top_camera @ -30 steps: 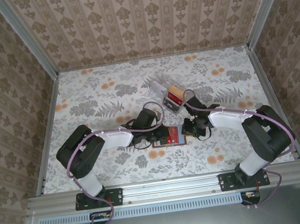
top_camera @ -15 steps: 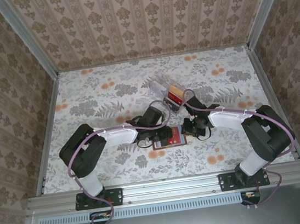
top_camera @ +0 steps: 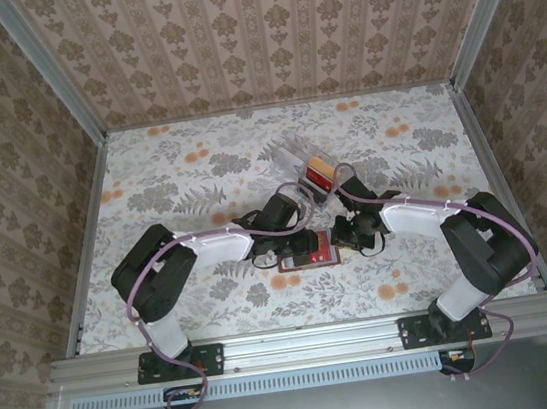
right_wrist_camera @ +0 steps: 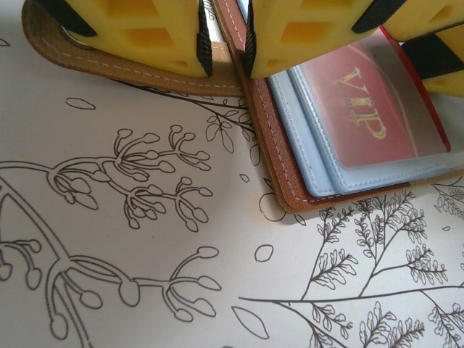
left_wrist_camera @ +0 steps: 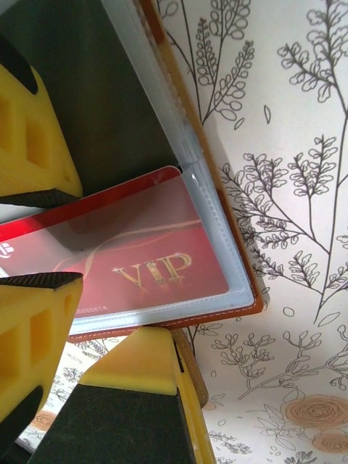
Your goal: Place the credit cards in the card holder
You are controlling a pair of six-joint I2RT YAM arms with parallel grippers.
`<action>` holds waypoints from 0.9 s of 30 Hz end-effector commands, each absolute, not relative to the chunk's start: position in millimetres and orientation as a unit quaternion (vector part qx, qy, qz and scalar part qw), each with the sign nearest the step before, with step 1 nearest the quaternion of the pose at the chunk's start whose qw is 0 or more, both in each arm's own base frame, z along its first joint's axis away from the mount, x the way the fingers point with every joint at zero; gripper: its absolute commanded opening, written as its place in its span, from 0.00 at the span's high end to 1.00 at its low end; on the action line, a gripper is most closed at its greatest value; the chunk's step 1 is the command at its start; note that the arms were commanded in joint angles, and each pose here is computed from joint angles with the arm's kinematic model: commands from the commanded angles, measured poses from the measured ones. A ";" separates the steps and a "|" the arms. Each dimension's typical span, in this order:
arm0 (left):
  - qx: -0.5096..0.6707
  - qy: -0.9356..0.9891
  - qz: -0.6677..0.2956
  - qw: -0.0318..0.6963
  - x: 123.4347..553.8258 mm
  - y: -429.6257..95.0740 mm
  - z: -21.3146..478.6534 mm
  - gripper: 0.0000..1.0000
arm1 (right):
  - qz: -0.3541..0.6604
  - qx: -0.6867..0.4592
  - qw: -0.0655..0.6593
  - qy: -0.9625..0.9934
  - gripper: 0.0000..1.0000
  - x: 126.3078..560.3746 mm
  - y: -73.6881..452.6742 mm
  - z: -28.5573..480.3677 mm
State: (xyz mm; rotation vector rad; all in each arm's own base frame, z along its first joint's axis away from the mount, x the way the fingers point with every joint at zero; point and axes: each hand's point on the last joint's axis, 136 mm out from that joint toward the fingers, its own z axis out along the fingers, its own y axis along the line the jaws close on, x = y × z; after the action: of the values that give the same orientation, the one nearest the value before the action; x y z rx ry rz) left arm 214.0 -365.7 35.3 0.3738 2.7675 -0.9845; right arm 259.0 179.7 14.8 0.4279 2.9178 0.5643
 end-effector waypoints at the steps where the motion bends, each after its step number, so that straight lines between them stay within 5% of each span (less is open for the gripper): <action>1: 0.155 0.913 -0.369 0.082 206.4 -386.4 44.1 0.68 | 0.176 0.147 0.042 0.972 0.75 244.6 178.2 -4.4; 27: 0.107 0.961 -0.233 0.104 211.7 -317.3 24.8 0.54 | 0.135 0.154 0.044 0.978 0.75 243.1 163.9 -8.0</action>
State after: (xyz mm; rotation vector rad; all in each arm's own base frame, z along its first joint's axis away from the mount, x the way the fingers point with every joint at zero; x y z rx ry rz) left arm 215.7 -341.1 35.3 0.3211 2.7709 -0.8358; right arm 259.4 179.4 14.5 0.4257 2.9150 0.5545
